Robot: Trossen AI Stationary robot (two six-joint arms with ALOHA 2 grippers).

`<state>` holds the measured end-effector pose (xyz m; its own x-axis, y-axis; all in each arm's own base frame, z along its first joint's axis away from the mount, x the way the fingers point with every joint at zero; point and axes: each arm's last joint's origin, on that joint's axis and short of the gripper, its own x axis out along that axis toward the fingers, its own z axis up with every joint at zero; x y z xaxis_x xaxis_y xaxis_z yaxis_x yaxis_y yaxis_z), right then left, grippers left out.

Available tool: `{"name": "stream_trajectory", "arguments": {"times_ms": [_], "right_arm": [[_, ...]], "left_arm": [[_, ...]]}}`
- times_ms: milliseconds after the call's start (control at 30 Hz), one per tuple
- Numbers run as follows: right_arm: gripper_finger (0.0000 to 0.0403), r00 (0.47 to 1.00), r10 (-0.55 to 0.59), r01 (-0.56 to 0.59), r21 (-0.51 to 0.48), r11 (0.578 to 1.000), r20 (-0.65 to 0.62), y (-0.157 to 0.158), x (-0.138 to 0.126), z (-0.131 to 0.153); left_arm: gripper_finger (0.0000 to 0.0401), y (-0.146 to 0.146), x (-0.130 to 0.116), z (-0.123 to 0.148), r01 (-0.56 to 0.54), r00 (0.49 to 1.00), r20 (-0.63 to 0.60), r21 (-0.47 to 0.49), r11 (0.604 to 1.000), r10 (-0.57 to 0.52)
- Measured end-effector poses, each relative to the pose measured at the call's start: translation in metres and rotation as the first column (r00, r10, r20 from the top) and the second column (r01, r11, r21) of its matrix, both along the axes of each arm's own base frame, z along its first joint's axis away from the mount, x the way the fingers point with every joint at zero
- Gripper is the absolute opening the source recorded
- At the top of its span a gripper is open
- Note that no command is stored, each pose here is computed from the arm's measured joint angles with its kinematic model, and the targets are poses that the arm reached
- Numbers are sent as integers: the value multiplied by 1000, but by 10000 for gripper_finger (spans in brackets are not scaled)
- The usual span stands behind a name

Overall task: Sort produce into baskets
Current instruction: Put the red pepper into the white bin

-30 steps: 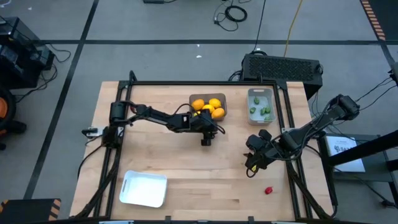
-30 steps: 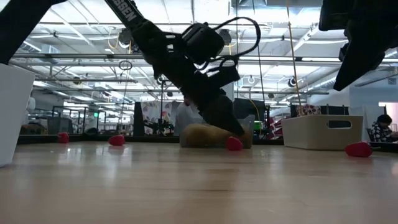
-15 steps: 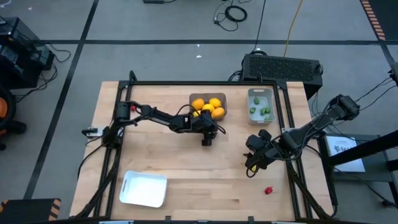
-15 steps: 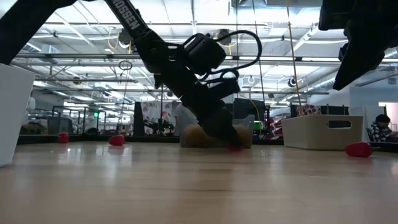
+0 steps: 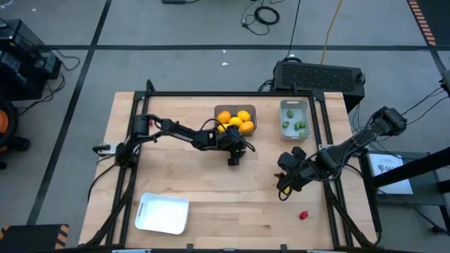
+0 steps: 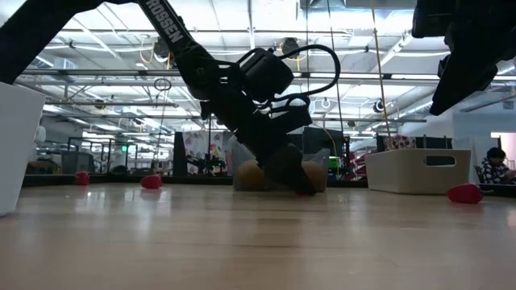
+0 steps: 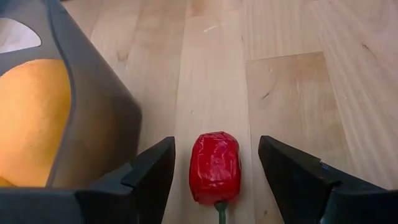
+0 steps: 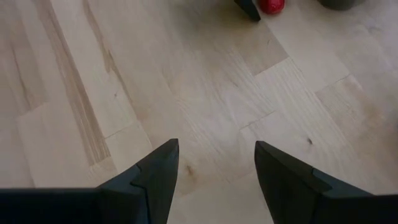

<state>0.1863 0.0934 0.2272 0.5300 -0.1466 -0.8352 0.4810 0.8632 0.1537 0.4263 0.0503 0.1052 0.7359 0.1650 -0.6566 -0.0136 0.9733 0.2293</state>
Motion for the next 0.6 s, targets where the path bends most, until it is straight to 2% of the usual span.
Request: {"name": "stream_trajectory", "arguments": {"times_ms": [133, 400, 600], "right_arm": [[201, 1000, 0, 0, 5, 1000, 8, 0, 1, 0], [201, 1000, -3, 3, 8, 1000, 11, 1, 1, 1], [201, 999, -25, 23, 33, 999, 34, 1, 3, 1]], "left_arm": [[230, 0, 0, 0, 0, 1000, -3, 0, 1000, 0], [147, -1, -1, -1, 7, 1000, -14, 3, 1000, -7], [106, -1, -1, -1, 7, 1000, -15, 3, 1000, -7]]}}
